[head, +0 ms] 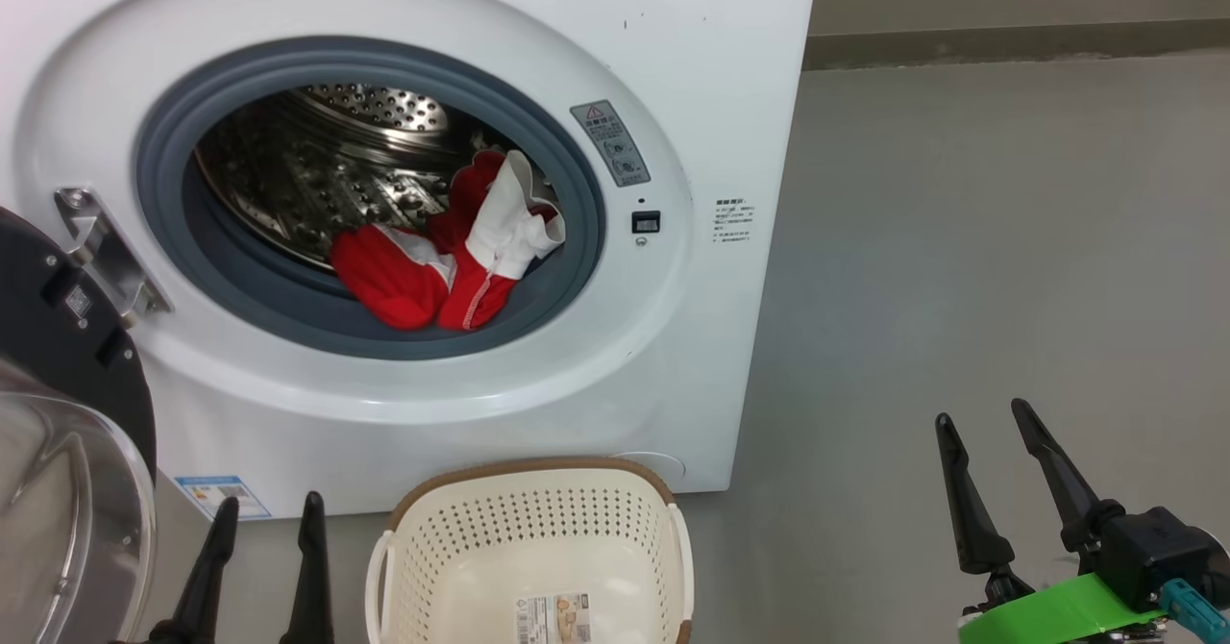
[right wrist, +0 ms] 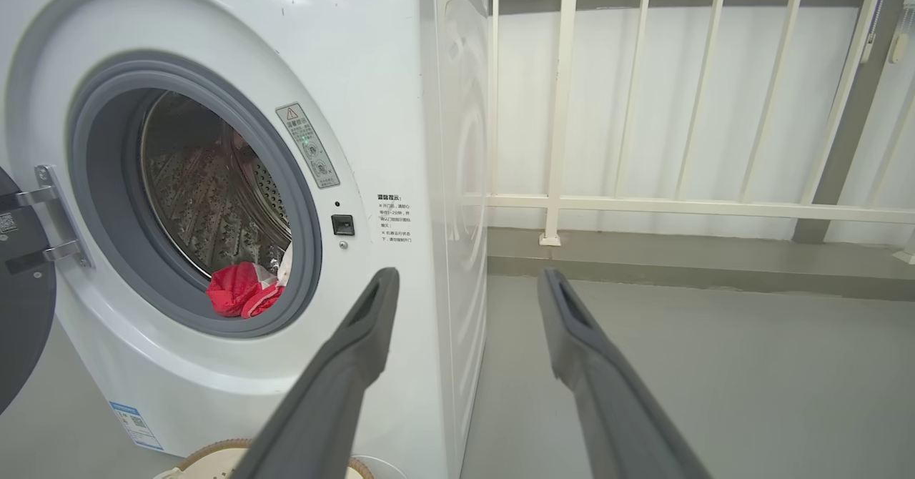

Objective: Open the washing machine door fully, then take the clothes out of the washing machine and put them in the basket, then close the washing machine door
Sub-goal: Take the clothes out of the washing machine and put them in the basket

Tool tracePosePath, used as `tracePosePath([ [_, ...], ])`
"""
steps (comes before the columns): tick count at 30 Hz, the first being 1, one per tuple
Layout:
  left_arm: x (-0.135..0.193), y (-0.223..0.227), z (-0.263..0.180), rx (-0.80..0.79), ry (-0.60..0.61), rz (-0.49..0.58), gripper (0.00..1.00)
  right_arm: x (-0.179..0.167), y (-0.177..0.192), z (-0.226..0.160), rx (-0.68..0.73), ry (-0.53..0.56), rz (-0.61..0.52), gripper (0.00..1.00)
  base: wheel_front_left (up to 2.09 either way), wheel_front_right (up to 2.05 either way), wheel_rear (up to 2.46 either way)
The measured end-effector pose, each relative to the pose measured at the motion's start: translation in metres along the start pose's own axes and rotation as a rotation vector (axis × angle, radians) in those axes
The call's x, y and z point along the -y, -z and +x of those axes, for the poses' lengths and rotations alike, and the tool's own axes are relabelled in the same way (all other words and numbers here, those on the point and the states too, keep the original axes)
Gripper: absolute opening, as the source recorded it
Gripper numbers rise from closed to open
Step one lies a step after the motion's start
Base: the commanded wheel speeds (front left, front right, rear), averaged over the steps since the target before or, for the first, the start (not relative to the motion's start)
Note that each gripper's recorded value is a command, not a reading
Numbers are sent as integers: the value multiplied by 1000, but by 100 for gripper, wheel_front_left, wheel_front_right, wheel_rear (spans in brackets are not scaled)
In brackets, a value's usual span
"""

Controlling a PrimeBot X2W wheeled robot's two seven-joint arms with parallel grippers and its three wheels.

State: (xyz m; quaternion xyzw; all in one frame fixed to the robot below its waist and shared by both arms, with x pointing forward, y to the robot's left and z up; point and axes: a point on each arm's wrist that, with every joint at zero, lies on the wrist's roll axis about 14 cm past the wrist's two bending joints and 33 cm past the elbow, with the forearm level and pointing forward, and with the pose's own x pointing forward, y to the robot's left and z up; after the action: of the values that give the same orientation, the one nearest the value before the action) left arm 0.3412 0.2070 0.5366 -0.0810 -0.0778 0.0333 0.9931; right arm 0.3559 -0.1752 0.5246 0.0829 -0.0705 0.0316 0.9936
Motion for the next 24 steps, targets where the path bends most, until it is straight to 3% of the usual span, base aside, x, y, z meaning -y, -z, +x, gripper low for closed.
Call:
tracePosePath([
  [24,2,17,38,-23,-35,-18,100,-11,29,28,-71,-41,-5,100,0,0,0],
])
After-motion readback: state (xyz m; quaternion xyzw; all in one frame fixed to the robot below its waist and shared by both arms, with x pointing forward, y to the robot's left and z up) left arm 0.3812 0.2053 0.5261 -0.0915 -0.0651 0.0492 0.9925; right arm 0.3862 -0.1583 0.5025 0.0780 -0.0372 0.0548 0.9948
